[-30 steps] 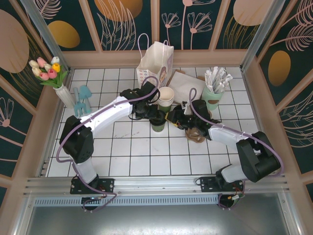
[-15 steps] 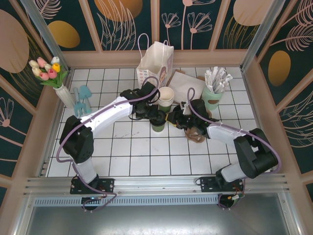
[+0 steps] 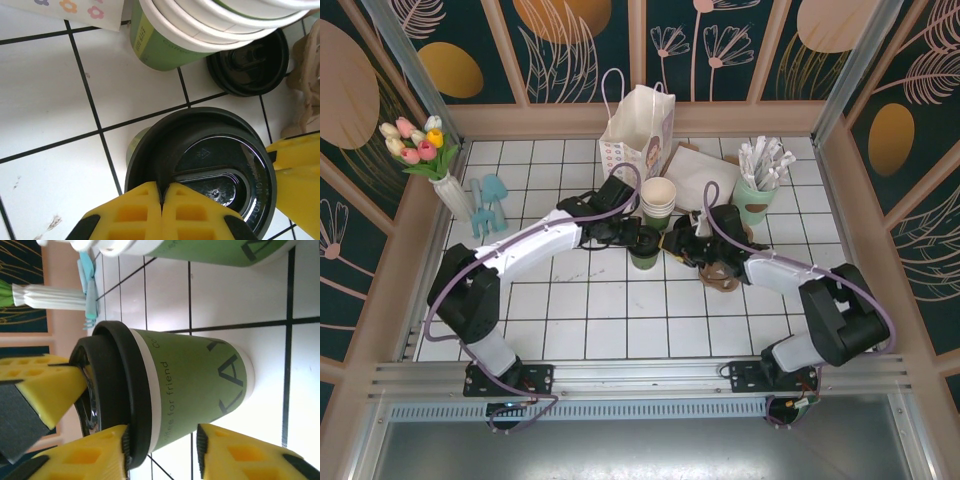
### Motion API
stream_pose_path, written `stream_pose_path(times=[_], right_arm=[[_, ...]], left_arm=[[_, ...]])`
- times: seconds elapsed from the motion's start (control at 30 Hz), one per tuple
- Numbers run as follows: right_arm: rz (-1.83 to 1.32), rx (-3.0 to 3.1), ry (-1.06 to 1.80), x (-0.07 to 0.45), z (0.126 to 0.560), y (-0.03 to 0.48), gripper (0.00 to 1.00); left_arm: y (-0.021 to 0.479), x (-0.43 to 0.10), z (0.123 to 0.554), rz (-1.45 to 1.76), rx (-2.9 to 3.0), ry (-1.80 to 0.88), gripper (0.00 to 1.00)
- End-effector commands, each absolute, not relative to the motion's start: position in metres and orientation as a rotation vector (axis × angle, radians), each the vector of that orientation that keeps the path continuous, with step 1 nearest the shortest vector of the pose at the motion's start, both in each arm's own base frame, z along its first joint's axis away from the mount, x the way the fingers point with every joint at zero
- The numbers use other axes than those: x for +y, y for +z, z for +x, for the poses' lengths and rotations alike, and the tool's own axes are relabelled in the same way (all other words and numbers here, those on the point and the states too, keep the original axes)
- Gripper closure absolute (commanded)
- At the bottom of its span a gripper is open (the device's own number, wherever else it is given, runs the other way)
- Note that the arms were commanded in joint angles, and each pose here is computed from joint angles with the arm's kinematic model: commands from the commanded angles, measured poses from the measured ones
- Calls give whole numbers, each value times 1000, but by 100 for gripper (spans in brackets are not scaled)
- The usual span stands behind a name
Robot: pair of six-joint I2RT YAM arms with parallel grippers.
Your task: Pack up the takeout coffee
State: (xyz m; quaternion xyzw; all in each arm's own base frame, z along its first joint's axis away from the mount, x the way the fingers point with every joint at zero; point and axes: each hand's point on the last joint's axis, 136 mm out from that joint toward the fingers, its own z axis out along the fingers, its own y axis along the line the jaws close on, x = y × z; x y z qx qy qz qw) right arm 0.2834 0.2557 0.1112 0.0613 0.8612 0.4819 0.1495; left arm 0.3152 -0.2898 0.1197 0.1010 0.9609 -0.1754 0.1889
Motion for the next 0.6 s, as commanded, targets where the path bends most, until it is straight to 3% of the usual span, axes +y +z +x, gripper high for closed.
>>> stream_pose_path(times=[0.0,0.2,0.57], right_arm=[[105,2431,1425,255,283,139,53],[106,2387,1439,256,291,155,50],[193,2464,1432,258,295,129,53]], left_arm=[[50,-232,255,470,3066,-79,100],[102,-257,279,609,2926,-187,100],[116,-279,291,684,2883,-276,100]])
